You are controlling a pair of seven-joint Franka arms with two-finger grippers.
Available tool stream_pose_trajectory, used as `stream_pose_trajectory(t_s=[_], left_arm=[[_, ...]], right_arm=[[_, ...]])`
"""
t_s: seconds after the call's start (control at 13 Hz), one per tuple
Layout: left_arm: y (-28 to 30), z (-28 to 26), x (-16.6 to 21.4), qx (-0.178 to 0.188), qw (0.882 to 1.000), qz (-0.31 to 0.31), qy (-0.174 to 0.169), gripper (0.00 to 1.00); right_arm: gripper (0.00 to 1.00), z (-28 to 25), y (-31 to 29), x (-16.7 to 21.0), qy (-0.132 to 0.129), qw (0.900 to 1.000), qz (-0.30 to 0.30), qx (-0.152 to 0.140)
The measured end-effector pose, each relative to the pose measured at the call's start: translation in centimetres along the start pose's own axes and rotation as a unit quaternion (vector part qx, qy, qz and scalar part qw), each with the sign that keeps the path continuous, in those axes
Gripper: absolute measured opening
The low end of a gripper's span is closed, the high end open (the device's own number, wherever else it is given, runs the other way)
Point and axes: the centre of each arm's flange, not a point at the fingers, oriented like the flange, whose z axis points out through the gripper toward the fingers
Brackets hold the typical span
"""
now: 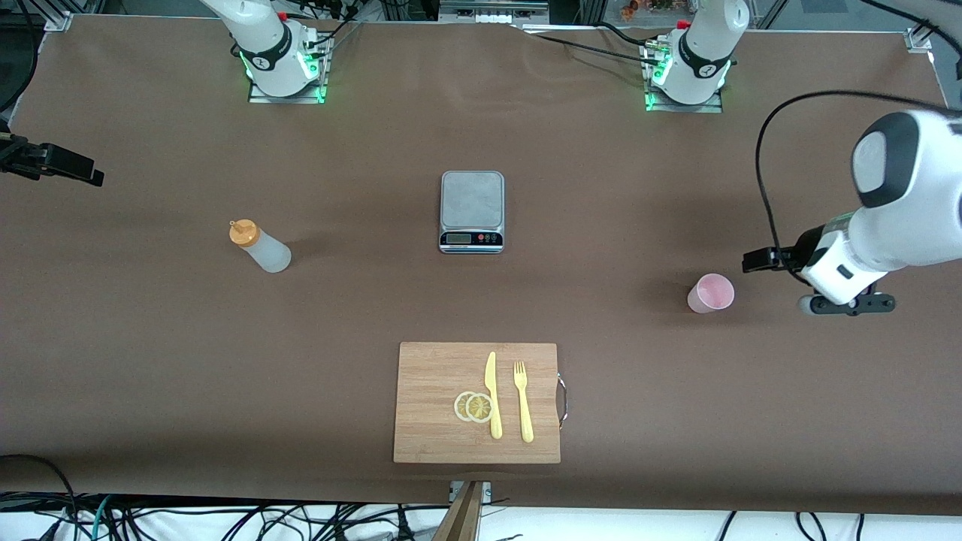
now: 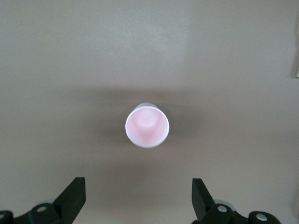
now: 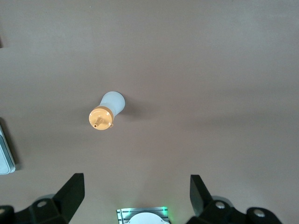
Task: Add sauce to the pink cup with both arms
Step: 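Reach the left gripper down to the pink cup and grasp it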
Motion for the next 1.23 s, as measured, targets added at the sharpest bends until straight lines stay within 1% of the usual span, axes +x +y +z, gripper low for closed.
stream_pose_trajectory(t_s=[0.15, 0.38, 0.61, 0.84, 1.15, 1.23], left_arm=[[-0.9, 3.4, 1.2, 0.019, 1.0, 0.004, 0.01, 1.0], [-2.2, 7.2, 2.1, 0.022, 1.0, 0.01, 0.001, 1.0], [-2.6, 10.5, 1.6, 0.021, 1.0, 0.019, 0.008, 1.0], [-2.8, 12.8, 0.7, 0.02, 1.0, 0.019, 0.005, 1.0], [-2.9, 15.0, 0.0, 0.019, 0.999, 0.02, 0.021, 1.0], [-2.9, 15.3, -0.1, 0.019, 0.999, 0.021, 0.025, 0.99]], right_arm=[[1.0, 0.0, 0.0, 0.0, 0.0, 1.0, 0.0, 0.0], [1.0, 0.0, 0.0, 0.0, 0.0, 1.0, 0.0, 0.0], [1.0, 0.0, 0.0, 0.0, 0.0, 1.0, 0.0, 0.0], [1.0, 0.0, 0.0, 0.0, 0.0, 1.0, 0.0, 0.0], [1.0, 0.0, 0.0, 0.0, 0.0, 1.0, 0.0, 0.0], [1.0, 0.0, 0.0, 0.0, 0.0, 1.0, 0.0, 0.0]])
